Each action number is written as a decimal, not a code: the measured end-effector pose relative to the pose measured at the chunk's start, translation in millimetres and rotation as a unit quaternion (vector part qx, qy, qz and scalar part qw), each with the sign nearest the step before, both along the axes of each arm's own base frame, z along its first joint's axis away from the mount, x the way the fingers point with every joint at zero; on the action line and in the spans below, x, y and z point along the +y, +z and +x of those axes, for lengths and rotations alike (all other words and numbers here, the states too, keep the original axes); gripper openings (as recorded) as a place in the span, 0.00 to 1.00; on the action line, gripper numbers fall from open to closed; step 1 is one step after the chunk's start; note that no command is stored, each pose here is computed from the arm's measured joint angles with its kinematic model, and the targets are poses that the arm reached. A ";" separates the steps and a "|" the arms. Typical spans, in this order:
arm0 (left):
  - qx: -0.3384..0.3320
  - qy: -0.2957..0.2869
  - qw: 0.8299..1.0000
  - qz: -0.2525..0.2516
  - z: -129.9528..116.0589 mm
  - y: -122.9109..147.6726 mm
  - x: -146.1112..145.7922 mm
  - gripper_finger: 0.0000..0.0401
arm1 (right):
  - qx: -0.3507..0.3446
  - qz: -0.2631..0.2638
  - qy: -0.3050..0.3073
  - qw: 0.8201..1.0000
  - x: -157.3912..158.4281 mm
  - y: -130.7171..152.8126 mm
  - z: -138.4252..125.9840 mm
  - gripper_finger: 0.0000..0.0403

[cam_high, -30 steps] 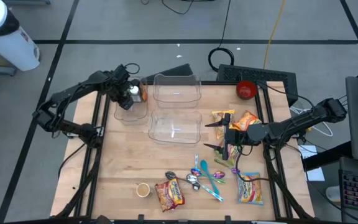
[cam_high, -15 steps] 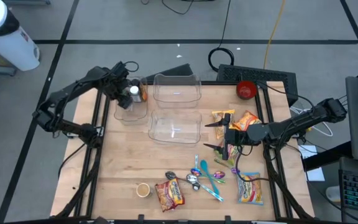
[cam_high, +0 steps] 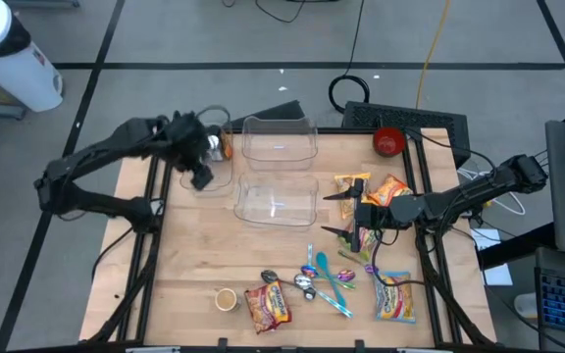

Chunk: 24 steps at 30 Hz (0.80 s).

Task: Pick & Place Food Item
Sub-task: Put the gold seasoning bottle into the top left transparent bin

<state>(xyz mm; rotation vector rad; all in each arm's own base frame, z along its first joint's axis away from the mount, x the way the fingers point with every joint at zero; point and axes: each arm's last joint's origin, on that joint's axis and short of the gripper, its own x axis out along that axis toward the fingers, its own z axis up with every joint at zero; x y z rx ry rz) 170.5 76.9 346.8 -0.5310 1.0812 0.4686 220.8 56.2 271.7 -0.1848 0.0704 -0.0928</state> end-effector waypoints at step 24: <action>-0.221 -0.359 0.906 0.038 145.3 -55.5 -216.8 0.66 | -0.007 0.011 0.000 1.000 0.1 1.4 0.1 0.86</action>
